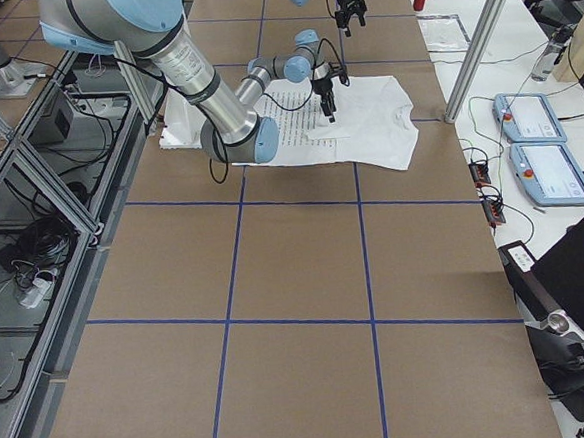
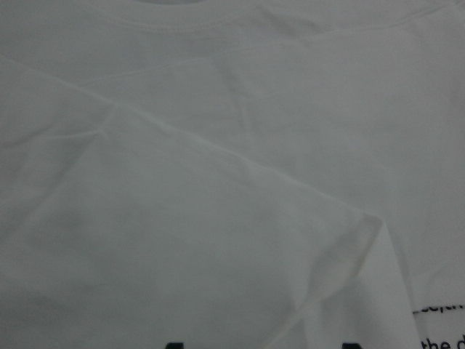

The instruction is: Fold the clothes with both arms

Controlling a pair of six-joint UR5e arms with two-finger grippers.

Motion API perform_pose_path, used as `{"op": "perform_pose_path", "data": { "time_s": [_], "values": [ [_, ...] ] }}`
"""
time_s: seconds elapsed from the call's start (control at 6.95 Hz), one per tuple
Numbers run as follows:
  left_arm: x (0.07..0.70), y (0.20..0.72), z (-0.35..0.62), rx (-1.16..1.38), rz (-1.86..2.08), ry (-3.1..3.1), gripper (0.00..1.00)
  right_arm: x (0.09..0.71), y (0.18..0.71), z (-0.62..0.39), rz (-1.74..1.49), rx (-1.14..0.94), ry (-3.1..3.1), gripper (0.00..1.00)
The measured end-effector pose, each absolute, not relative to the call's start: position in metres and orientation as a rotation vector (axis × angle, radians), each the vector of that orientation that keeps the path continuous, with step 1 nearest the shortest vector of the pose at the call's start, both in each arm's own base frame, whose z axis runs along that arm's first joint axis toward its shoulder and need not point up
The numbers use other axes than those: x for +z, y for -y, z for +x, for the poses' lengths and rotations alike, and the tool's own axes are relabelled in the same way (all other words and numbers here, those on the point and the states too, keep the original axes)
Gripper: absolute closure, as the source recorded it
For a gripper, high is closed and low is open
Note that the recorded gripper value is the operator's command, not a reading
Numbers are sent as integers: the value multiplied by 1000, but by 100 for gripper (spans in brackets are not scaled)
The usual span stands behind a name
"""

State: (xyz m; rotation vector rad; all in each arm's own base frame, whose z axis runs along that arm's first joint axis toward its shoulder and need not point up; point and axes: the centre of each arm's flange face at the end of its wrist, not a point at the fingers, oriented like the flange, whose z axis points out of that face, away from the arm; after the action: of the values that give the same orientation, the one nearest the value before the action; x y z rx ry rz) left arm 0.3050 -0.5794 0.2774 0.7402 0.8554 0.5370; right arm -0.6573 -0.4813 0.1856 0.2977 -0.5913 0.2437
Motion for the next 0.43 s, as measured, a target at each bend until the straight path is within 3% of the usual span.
{"op": "perform_pose_path", "data": {
  "time_s": [0.43],
  "values": [
    [277, 579, 305, 538, 741, -855, 0, 195, 479, -662, 306, 233, 571, 49]
  ]
}}
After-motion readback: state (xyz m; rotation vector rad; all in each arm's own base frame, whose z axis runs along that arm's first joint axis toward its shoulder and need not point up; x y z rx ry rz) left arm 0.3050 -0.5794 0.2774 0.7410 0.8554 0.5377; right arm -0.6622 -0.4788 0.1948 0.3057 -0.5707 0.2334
